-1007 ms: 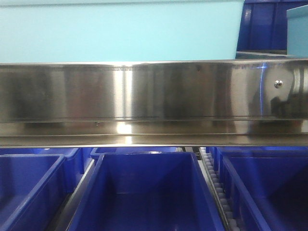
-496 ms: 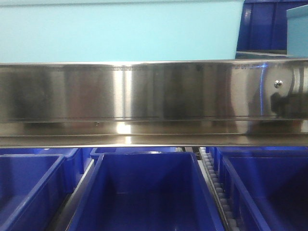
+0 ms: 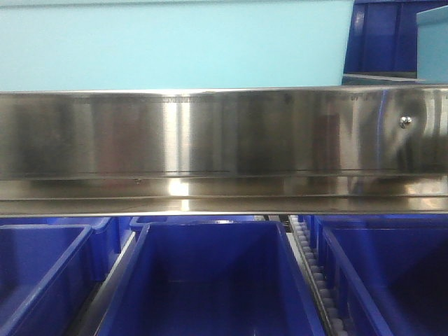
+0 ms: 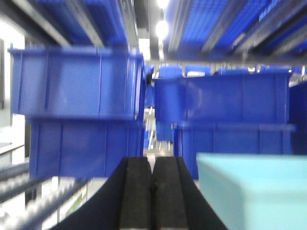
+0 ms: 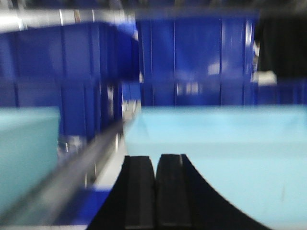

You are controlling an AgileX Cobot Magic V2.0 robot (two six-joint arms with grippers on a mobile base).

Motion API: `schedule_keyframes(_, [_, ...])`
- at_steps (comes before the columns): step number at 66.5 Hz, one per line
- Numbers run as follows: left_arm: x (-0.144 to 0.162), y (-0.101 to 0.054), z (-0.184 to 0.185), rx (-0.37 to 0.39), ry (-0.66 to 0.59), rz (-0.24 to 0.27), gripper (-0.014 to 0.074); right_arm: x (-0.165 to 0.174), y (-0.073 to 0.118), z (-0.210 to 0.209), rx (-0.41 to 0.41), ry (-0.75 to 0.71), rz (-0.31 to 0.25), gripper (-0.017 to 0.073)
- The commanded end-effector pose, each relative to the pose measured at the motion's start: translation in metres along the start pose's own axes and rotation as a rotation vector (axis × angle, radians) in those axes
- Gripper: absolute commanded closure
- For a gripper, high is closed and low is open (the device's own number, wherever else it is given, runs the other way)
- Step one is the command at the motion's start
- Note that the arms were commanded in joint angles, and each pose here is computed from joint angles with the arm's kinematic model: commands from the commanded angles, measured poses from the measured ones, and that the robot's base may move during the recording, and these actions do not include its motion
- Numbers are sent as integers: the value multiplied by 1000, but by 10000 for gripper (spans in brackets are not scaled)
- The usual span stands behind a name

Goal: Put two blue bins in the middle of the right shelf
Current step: 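Lower both grippers onto the side walls of the light blue bin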

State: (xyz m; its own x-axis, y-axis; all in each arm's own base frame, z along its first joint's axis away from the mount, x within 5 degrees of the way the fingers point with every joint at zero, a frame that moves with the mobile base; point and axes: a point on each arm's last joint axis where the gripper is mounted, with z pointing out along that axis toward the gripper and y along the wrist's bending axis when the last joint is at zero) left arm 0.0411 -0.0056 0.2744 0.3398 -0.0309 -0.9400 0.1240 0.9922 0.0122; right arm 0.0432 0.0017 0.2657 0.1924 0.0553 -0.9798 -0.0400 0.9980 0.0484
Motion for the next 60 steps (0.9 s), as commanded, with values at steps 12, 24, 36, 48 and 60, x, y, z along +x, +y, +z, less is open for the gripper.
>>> schedule_keyframes(12, [-62, 2, 12, -15, 110, -12, 703, -67, 5, 1, -15, 5, -4, 544])
schedule_keyframes(24, [-76, 3, 31, -18, 189, -12, 669, -85, 6, 24, -12, 55, -3, 99])
schedule_keyframes(36, [-80, 3, 42, -16, 210, -12, 319, -88, 6, 51, -8, 141, -2, -9])
schedule_keyframes(48, [-86, -1, 49, 44, 211, -27, -13, -102, 10, 81, -47, 270, 1, -9])
schedule_keyframes(60, [-102, -11, 81, 140, 358, -93, 24, -126, 33, 119, -200, 405, -2, -9])
